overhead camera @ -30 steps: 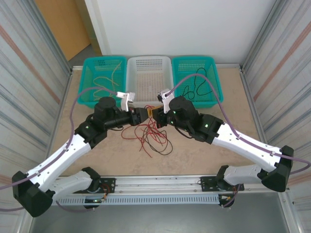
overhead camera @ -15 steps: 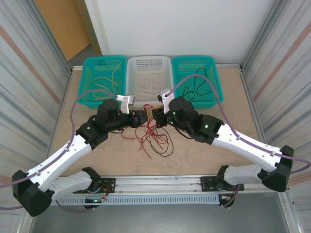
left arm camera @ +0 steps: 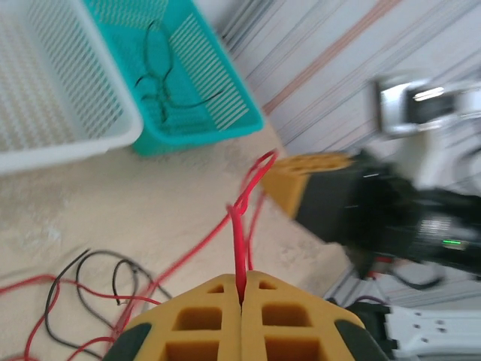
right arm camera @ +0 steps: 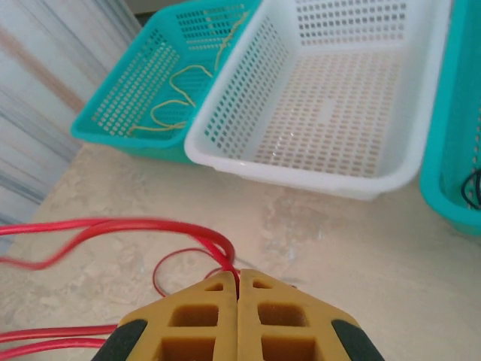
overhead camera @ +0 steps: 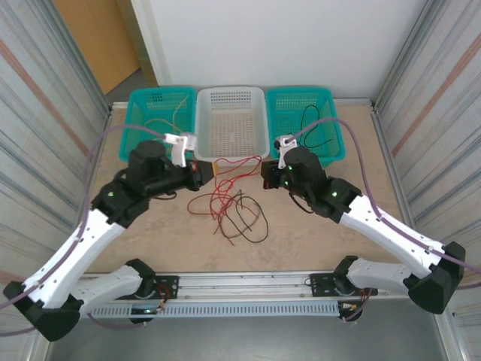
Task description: Untangle the cables
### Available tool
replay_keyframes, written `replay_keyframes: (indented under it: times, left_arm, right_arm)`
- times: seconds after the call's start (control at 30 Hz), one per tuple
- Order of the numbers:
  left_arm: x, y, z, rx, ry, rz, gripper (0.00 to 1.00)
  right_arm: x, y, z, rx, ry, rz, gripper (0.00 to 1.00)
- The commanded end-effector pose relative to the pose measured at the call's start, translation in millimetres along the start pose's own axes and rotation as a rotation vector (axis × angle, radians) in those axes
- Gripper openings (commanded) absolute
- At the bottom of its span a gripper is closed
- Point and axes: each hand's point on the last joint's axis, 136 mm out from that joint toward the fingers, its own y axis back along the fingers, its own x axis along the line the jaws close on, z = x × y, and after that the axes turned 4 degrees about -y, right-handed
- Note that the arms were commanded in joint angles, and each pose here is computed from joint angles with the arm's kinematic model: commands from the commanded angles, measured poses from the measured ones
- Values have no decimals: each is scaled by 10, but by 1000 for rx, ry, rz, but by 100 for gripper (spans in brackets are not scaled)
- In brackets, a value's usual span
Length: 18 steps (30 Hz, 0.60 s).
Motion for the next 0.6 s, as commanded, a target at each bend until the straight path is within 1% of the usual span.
replay_keyframes:
  times: [0.0, 0.07, 0.13, 0.2, 0.23, 0.3, 0.43, 0.5, 0.57]
  left_arm:
    - [-399, 503, 262, -78, -82, -116, 0]
    - [-593, 608, 381, -111, -86, -199, 0]
    - [-740, 632, 456, -130, -91, -275, 0]
    - [-713, 554, 454, -127, -97, -278, 0]
    - [-620, 476, 433, -117, -87, -242, 0]
    - [-488, 350, 386, -101, -71, -204, 0]
    - [-386, 212, 321, -93, -50, -198, 0]
    - [-282, 161, 273, -80, -46, -156, 0]
    - [-188, 113, 205, -62, -40, -123, 0]
  right_arm:
    - [-452, 5, -293, 64, -85, -132, 6]
    - [-538, -21, -451, 92, -101, -147, 20]
    - [-587, -31, -566, 116, -118, -155, 38]
    - [-563, -2, -578, 116, -126, -143, 47]
    - [-524, 34, -542, 103, -123, -130, 52]
    - [-434, 104, -449, 80, -101, -110, 55]
    - [-335, 216, -306, 67, -57, -108, 58]
    - [-349, 231, -286, 67, -51, -121, 59]
    - [-468, 195, -316, 80, -58, -176, 59]
